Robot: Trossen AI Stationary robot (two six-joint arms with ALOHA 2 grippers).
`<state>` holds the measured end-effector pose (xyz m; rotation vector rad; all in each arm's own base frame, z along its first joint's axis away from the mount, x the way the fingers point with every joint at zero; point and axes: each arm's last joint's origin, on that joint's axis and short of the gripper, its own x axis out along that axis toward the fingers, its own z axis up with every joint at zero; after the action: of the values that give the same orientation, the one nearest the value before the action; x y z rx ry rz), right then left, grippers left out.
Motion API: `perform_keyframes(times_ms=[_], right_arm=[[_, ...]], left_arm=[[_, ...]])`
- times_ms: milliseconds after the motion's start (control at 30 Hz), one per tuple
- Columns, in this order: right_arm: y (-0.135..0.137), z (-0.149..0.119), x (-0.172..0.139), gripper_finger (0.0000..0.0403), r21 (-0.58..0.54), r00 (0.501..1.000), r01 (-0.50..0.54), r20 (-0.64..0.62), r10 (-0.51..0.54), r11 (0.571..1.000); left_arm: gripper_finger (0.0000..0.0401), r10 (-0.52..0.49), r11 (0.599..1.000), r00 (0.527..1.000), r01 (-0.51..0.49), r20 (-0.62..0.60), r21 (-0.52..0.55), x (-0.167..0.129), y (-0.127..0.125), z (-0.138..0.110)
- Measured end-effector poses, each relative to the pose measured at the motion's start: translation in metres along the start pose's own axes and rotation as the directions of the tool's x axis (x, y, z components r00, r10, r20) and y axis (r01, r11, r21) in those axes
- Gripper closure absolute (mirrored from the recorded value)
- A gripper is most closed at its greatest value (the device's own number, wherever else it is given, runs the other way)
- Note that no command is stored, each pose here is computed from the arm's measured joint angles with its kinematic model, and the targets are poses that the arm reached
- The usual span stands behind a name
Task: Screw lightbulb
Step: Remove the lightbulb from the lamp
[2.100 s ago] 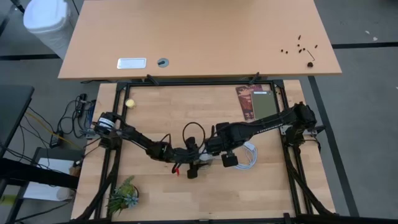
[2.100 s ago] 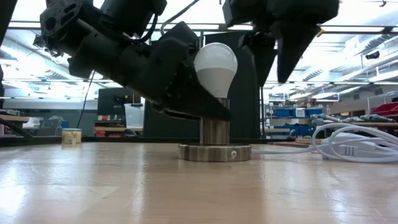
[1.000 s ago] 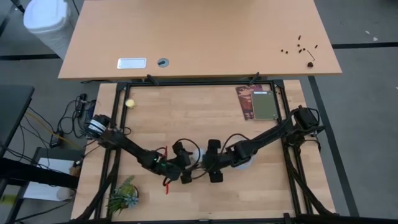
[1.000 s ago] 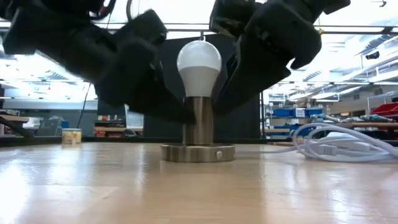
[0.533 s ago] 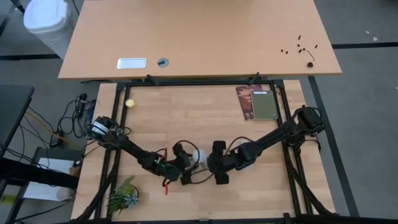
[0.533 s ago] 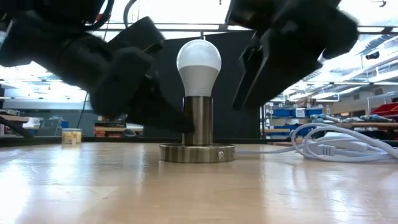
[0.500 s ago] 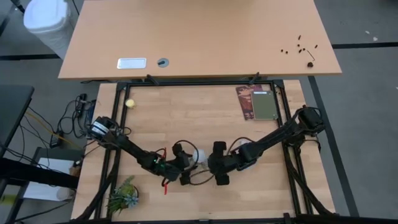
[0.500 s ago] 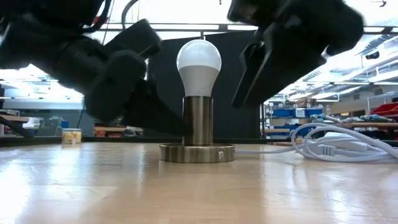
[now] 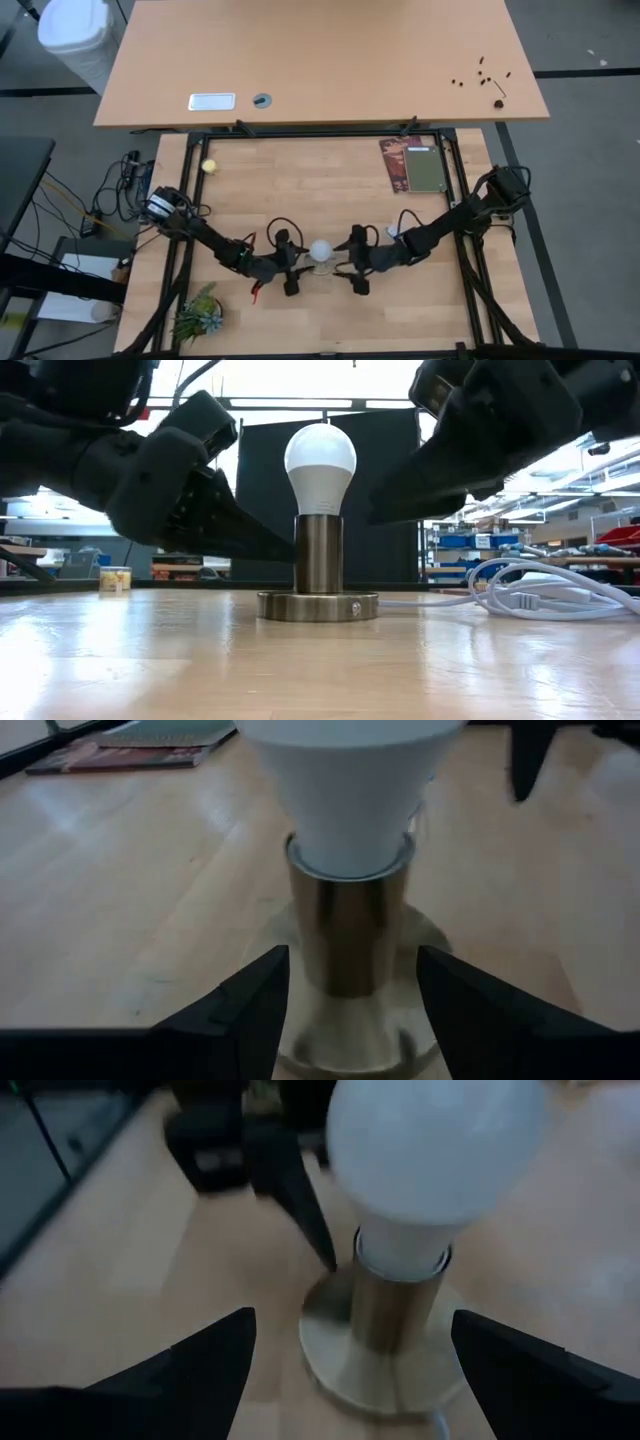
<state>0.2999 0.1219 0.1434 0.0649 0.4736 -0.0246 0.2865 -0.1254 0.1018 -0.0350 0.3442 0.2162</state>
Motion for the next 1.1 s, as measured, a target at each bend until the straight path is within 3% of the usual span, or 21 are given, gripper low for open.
perform_keyframes(times_ms=[133,500,900,1100], right_arm=[[-0.006,-0.003,-0.002,0.0058,0.027,0.997,0.022,0.068,-0.024,0.999],[-0.021,-0.005,0.004,0.0058,-0.024,0.993,0.107,0.053,-0.106,0.994],[-0.032,-0.006,0.007,0.0058,-0.045,0.989,0.145,0.020,-0.144,0.988],[-0.016,0.000,0.004,0.0058,-0.006,0.994,0.106,0.017,-0.105,0.994]], left_arm=[[0.0177,0.003,1.000,1.000,-0.003,0.000,-0.014,0.004,0.006,0.002],[0.0176,-0.112,0.993,0.994,0.112,0.000,-0.032,0.036,0.005,-0.004],[0.0179,-0.070,0.995,0.997,0.068,0.031,0.067,0.046,0.004,0.000],[0.0204,-0.056,0.997,0.997,0.053,0.043,0.061,0.045,0.005,0.003]])
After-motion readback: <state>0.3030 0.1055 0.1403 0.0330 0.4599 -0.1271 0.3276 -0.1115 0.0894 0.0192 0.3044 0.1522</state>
